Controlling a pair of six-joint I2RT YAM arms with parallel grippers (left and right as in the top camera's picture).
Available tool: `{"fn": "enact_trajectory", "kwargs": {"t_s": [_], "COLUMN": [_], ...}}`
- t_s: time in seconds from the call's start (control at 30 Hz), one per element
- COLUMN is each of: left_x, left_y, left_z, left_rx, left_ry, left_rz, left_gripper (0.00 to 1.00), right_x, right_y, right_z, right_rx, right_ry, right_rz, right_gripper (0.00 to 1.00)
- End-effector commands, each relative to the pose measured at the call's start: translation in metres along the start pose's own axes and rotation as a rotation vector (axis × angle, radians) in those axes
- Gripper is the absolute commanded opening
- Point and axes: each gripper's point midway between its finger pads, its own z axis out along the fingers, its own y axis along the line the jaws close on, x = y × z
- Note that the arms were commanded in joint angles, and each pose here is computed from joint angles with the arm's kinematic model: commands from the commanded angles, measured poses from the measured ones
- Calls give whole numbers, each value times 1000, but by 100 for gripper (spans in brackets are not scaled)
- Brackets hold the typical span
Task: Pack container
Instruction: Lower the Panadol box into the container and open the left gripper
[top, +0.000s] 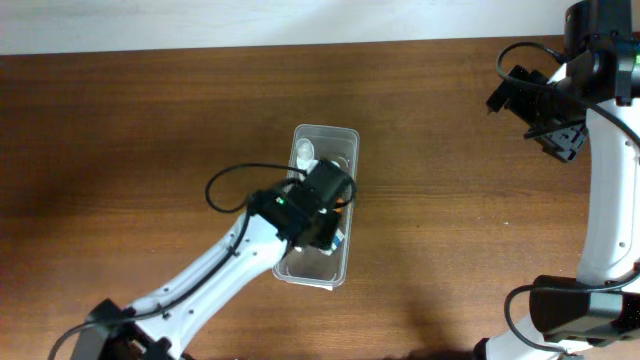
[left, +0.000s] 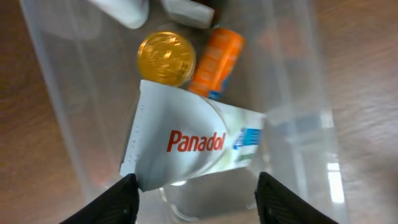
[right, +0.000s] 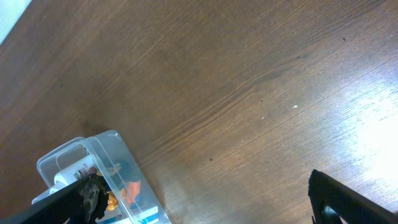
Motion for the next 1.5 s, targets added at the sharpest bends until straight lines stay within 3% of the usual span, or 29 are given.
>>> {"fn": "enact_trajectory", "kwargs": {"t_s": [0.0,0.53,0.9,1.1,1.27,1.47], "left_x": [2,-37,-15,-19,-4,-6], "left_y": [2,-25,-15,7,1,-24], "left_z": [8,3,5,14,41,34], "left_rx": [17,152,114,-19,1,140], "left_ry": [15,-149,-49,-56,35,33], "left_rz": [64,189,125,123,134,133], "left_gripper": [64,78,78,79,78,77], "right_x": [2,2,2,2,2,2], "right_y": [-1,-1,-1,-1,-1,-1], "right_z": [-9,-9,-9,-9,-9,-9], "right_rx": [-13,-13,-13,-13,-13,-13], "right_ry": [-20,-20,-20,-20,-20,-20], "right_rz": [2,2,2,2,2,2], "right_gripper": [98,99,98,98,98,99]}}
